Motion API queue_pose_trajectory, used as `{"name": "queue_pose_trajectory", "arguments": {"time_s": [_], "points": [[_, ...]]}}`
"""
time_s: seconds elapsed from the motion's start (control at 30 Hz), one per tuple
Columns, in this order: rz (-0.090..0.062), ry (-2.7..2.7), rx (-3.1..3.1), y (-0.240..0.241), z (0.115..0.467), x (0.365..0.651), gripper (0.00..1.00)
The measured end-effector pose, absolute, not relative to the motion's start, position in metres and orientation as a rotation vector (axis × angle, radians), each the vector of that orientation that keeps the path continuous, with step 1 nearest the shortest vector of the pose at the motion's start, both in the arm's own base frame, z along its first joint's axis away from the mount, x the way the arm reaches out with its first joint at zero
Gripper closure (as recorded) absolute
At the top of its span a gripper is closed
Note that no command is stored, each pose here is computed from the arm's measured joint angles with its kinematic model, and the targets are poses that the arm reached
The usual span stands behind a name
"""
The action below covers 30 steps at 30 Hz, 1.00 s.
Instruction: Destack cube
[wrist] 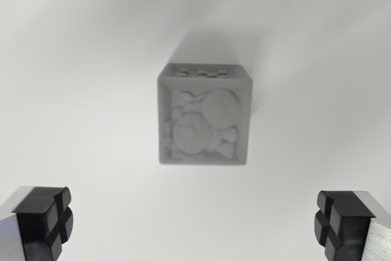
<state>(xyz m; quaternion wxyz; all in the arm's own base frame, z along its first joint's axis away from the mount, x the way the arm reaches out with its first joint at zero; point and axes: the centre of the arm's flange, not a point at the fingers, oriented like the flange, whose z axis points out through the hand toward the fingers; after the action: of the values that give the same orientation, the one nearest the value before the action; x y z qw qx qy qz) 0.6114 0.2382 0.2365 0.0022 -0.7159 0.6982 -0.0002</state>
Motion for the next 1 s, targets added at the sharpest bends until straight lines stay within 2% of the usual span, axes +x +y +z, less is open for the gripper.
{"name": "queue_pose_trajectory", "arguments": {"time_s": [1.0], "points": [[0.004, 2.19, -2.245, 0.238, 0.359, 0.611, 0.0]]}}
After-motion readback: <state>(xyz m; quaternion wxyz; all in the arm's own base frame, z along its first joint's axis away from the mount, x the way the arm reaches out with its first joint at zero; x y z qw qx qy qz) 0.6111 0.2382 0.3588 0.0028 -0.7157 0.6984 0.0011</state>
